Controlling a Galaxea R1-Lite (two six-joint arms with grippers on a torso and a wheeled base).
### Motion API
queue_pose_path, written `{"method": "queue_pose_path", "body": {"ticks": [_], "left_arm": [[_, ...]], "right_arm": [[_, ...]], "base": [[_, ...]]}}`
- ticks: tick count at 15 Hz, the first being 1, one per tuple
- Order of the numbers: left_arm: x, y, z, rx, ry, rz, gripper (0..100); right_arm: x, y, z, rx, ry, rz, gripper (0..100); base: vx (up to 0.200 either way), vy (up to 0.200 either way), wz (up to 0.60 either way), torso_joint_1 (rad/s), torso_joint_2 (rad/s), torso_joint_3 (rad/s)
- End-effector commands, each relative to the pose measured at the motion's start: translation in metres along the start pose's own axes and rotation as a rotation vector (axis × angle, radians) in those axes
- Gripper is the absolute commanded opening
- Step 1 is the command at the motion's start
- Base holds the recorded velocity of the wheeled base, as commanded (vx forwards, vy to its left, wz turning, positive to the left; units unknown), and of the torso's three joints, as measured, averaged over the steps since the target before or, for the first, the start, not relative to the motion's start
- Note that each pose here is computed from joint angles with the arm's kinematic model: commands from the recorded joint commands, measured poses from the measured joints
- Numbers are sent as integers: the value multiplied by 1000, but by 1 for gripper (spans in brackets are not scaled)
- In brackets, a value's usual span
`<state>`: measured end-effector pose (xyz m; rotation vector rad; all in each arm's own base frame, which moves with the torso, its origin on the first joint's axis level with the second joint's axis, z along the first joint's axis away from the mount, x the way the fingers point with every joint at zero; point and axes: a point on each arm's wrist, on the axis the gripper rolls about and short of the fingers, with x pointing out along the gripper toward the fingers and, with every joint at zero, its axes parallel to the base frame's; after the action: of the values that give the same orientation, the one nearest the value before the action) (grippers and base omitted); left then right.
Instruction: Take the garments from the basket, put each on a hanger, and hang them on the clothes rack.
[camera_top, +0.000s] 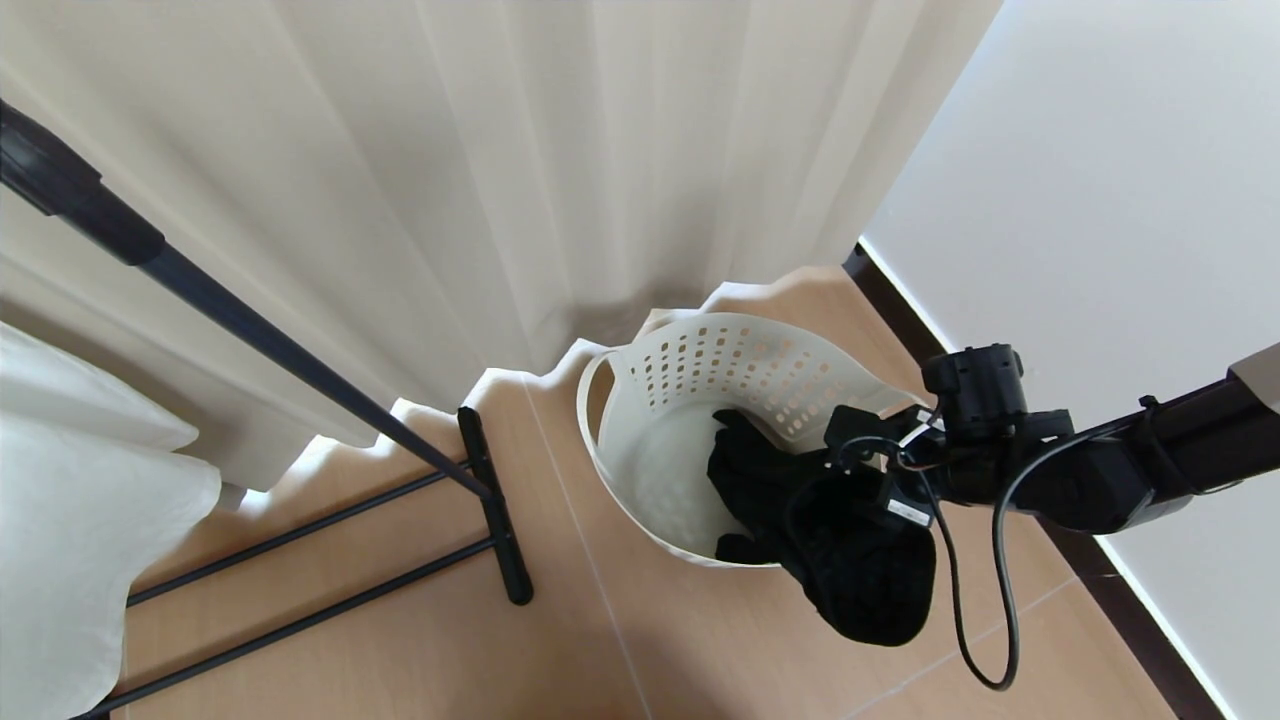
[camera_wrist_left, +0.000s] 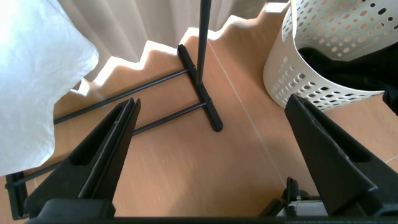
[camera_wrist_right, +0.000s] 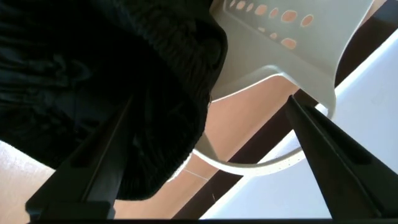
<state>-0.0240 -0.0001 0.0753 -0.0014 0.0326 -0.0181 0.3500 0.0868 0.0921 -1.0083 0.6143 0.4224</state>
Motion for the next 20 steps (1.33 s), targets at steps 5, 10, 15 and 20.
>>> {"method": "queue_pose_path", "body": {"ticks": [5,10,15,20], "left_arm": [[0,0,0,0,0,0,100],[0,0,0,1,0,0,100],[0,0,0,1,0,0,100],[0,0,0,1,0,0,100]], "right_arm": [[10,-1,-2,8,10,3,0],[10,-3,-4,63,8,2,0],[-53,5,24,369,-123,-10,0],[-186,27,3,478,-375,-49,0]], "base": [[0,0,0,0,0,0],[0,0,0,0,0,0],[0,0,0,0,0,0],[0,0,0,0,0,0]]}}
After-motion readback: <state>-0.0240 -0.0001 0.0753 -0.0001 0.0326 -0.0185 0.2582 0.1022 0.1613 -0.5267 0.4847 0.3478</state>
